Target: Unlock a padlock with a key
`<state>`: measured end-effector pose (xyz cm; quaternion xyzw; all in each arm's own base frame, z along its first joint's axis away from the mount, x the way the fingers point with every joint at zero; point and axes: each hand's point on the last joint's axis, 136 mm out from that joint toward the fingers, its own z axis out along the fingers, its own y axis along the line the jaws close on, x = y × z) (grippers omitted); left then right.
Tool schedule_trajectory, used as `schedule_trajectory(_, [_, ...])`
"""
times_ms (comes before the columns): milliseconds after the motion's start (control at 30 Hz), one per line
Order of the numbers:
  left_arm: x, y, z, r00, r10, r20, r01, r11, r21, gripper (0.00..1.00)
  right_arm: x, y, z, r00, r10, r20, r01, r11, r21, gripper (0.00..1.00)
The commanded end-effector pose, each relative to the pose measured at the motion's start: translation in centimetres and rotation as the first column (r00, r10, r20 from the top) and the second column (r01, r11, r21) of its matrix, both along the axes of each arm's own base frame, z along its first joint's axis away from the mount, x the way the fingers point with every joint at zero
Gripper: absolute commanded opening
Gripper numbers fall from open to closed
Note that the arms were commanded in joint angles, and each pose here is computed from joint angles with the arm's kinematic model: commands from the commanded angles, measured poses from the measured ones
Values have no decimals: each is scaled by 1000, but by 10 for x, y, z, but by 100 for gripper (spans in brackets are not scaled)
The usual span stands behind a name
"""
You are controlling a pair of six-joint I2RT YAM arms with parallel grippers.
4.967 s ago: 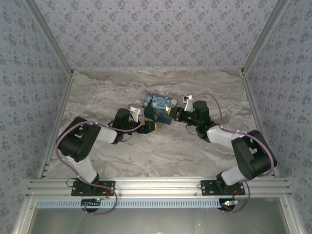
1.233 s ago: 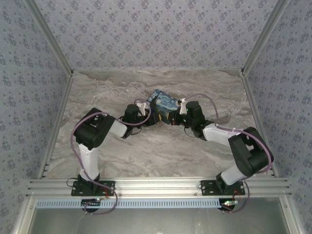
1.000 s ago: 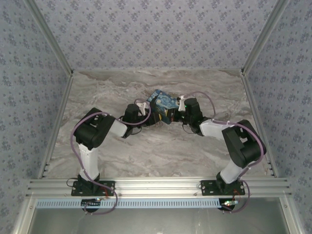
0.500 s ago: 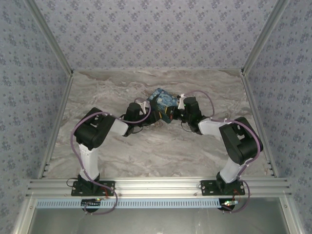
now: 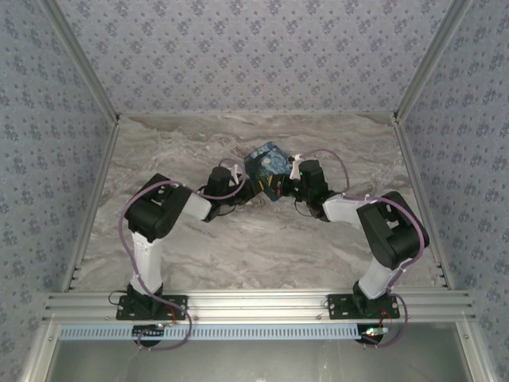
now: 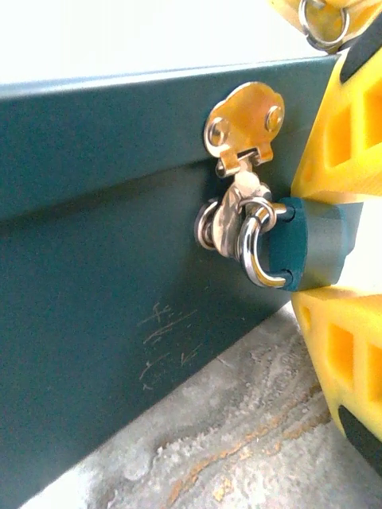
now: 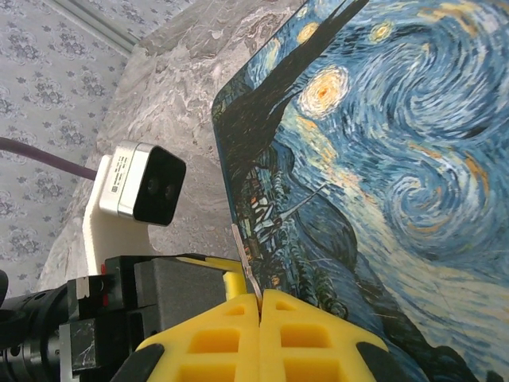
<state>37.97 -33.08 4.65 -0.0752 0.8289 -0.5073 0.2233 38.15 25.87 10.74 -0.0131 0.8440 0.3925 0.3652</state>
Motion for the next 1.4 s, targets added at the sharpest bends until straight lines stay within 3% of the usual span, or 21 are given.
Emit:
schedule_trajectory(0, [-10,-3,-25,998,-11,-65,13,999,42,26,-15,-2,-17,997,13,-75,-16,999,-35,0])
schedule_trajectory(267, [-15,0,-15,999,-24,-37,26,999,45,26,-9,-7,36,998,40,47,-39,999,-27,0])
schedule_trajectory(400, [-20,1,-4,999,-26,-25,26,999,28,26,-24,-15,54,994,55,93,-51,998,-42,0])
schedule_trajectory(867, [-55,-28,33,995,-87,-40,86,996,-30,26,-120,-41,-24,992,83,95,-49,948,-316,0])
schedule_trajectory(1067, [-62,-35,40,994,-89,-63,86,995,-46,25,-130,-52,-47,994,59,95,-21,934,-355,0])
schedule_trajectory(1367, [-68,-41,42,992,-82,-96,76,995,-69,24,-122,-49,-49,990,60,124,-7,923,-385,0])
